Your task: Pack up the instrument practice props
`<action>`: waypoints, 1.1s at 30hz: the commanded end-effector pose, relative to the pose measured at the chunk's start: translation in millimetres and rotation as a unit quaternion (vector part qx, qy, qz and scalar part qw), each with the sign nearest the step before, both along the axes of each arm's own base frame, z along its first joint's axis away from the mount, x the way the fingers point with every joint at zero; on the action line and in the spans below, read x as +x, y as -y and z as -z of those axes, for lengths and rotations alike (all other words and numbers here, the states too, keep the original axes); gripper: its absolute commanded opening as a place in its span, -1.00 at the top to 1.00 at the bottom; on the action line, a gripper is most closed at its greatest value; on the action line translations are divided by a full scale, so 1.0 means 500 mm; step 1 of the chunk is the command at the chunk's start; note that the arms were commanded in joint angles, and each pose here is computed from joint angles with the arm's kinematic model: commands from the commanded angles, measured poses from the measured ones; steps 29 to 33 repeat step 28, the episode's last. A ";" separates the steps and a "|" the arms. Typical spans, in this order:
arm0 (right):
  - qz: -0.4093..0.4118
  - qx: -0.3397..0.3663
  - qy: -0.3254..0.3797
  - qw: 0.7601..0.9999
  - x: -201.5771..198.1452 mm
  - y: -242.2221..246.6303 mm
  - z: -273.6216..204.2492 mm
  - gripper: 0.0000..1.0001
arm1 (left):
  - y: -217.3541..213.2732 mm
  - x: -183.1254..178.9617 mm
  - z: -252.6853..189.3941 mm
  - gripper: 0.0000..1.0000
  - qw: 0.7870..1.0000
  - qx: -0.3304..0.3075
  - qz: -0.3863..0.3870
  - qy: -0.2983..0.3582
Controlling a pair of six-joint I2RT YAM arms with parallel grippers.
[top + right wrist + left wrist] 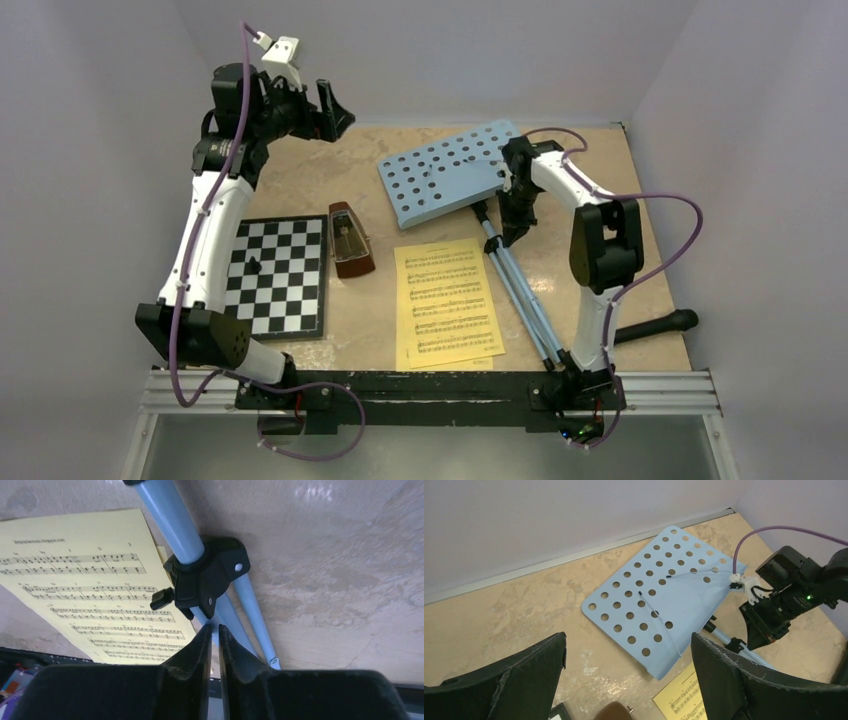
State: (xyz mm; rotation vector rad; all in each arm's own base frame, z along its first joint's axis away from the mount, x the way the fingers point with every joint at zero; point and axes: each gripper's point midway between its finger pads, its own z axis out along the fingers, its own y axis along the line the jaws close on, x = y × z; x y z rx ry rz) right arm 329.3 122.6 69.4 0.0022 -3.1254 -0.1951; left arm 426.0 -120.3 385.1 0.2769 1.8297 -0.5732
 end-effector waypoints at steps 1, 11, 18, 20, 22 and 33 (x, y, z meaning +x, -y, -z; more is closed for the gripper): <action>0.042 0.041 0.045 0.997 0.060 -0.018 -0.050 0.44 | -0.024 -0.041 -0.068 -0.99 0.995 0.062 0.009 0.077; -0.011 0.115 0.233 0.966 0.046 -0.023 -0.286 -0.98 | -0.081 -0.076 -0.123 -0.99 0.983 0.130 -0.034 0.123; 0.019 0.021 0.392 0.920 0.048 0.081 -0.479 -0.98 | -0.133 -0.128 -0.041 -0.99 0.987 0.125 -0.074 0.071; 0.018 0.000 0.441 0.897 0.044 0.103 -0.529 -0.98 | -0.145 -0.138 -0.017 -0.99 0.988 0.115 -0.084 0.055; 0.021 -0.009 0.477 0.879 0.032 0.119 -0.568 -0.98 | -0.168 -0.144 0.000 -0.99 0.988 0.106 -0.102 0.042; 0.010 -0.020 0.508 0.861 0.009 0.133 -0.597 -0.98 | -0.201 -0.151 0.010 -0.99 0.986 0.099 -0.128 0.036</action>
